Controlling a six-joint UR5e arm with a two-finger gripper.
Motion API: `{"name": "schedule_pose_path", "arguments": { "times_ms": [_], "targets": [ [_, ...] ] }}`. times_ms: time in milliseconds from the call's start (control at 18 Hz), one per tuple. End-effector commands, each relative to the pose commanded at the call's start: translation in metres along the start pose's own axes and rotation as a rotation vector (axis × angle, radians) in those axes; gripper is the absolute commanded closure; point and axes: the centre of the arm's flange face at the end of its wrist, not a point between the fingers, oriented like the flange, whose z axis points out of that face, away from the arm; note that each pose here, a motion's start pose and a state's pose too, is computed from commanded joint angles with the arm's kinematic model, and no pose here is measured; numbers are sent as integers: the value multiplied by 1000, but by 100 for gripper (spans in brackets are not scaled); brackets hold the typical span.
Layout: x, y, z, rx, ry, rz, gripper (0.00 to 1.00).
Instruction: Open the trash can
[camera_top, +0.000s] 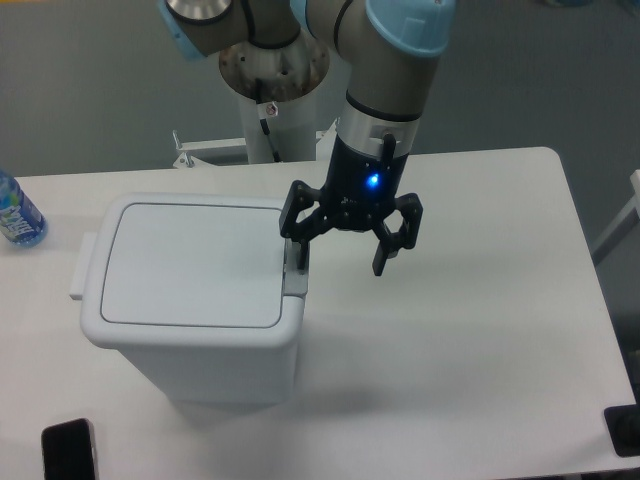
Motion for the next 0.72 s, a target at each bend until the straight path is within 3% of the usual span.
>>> {"name": "schedule_pose_path", "arguments": {
  "times_ms": [500, 722],
  "targets": [
    [-4, -3, 5, -5, 0, -2, 0],
    [2, -10, -15, 29, -3, 8, 0]
  ]
}}
